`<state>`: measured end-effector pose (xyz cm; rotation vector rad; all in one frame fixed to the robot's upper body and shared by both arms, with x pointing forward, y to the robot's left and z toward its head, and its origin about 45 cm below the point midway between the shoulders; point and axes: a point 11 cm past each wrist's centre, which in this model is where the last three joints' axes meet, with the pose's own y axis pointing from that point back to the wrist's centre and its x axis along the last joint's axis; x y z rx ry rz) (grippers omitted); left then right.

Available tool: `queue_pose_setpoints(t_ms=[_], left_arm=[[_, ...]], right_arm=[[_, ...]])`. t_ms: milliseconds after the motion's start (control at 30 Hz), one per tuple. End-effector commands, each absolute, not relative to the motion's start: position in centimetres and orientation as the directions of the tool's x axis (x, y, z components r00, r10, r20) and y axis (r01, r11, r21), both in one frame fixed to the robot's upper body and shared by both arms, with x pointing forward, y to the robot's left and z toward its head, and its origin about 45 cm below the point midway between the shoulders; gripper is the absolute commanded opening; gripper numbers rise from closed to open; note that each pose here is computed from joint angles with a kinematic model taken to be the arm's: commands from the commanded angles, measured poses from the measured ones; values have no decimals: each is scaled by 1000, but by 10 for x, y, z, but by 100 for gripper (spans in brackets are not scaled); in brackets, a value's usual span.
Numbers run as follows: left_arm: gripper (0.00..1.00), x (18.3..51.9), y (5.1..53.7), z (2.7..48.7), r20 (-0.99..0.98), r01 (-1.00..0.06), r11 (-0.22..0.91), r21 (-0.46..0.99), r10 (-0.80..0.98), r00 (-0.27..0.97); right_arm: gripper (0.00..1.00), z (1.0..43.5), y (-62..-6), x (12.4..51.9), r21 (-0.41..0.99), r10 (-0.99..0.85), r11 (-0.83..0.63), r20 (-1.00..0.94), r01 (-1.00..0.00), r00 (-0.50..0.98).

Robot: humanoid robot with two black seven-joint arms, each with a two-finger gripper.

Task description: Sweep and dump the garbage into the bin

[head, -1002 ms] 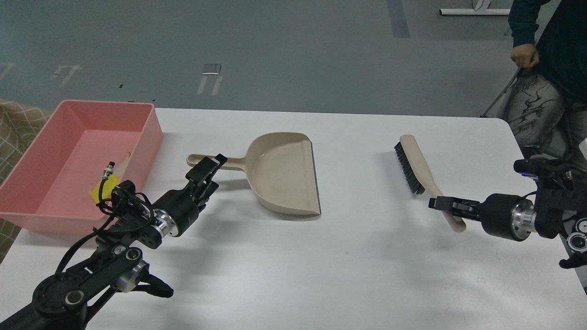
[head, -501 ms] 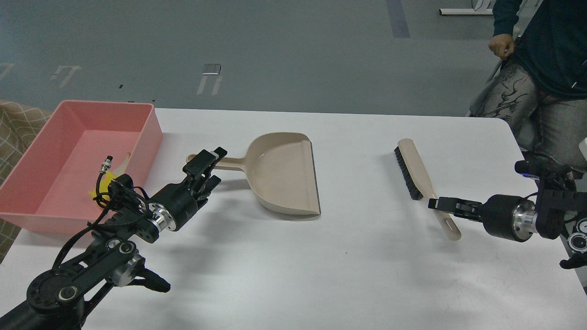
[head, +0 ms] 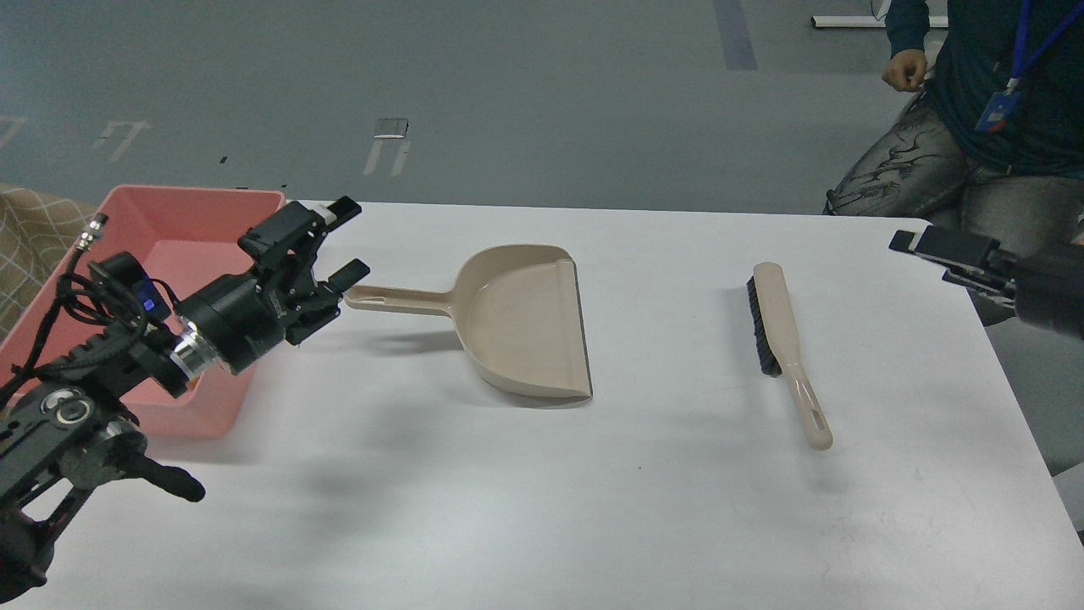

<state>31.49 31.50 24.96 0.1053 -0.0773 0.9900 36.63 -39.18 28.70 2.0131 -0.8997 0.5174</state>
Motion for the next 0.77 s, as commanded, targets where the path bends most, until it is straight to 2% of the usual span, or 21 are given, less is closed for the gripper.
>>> queue_pose_setpoints(t_ms=[0,134,267,334,467,601,734], left_arm=[[98,338,324,293,136,-849,525,-66,848,513],[98,382,339,328,101,-875,450,-176,893,439],[98,419,340,338,3,-892,386,-235,918,396],[98,444,335,340,-88,-902,344,-261,922,378],[98,465,322,335,-214,-906,315,-284,900,380],[98,475,301,314,-322,-885,368,-286,833,450],[98,482,306,280,-383,-924,323,-205,842,380]], right_arm=[[100,325,-402,385,425,-468,-367,685,-828,559],[100,340,-393,420,199,-700,-395,567,-897,434],[100,349,-381,452,83,-807,-383,455,-920,377],[100,357,-347,478,-30,-853,-421,353,-906,385],[100,357,-323,498,-118,-899,-404,233,-907,370],[100,338,-286,510,-182,-925,-378,21,-908,380],[100,320,-271,512,-211,-898,-346,-207,-914,388]])
